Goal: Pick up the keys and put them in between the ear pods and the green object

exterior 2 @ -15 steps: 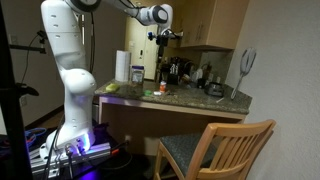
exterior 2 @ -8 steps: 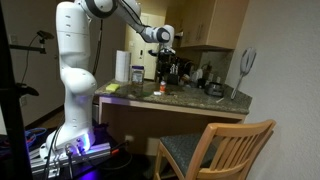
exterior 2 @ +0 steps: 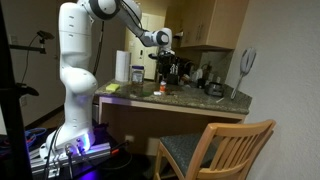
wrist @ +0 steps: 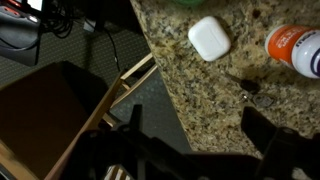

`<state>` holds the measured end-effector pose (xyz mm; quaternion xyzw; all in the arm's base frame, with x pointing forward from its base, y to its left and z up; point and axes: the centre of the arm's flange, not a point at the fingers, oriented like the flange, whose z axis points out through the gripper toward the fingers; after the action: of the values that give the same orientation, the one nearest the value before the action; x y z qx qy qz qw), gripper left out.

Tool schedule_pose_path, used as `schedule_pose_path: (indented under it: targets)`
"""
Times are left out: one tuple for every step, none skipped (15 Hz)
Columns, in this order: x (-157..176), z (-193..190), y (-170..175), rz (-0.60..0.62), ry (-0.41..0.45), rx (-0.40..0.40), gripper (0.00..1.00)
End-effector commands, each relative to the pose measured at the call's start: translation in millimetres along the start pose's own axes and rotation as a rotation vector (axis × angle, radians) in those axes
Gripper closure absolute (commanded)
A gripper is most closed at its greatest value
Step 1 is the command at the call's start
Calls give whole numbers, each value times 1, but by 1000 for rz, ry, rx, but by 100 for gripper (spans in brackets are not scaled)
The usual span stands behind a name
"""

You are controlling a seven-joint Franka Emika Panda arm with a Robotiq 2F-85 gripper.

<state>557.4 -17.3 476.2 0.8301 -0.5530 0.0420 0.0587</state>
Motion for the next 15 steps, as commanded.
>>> schedule_pose_path:
  targets:
    - [1, 34, -26, 62, 107, 19, 0]
    - [2, 43, -32, 86, 122, 22, 0]
    - [3, 50, -36, 105, 118, 22, 0]
    - [8, 60, -38, 141, 105, 19, 0]
    - [14, 68, -38, 175, 59, 23, 0]
    - [2, 56, -32, 127, 85, 9, 0]
    - [6, 63, -33, 145, 77, 7, 0]
    - [9, 69, -33, 155, 72, 4, 0]
    - [12, 70, -33, 160, 71, 3, 0]
    - [12, 70, -33, 161, 71, 4, 0]
    - [12, 69, -33, 162, 71, 6, 0]
    - [18, 64, -24, 164, 65, 6, 0]
    - [20, 66, -25, 204, 42, 16, 0]
    - [22, 65, -26, 247, 14, 19, 0]
    - [43, 94, -43, 291, -27, 19, 0]
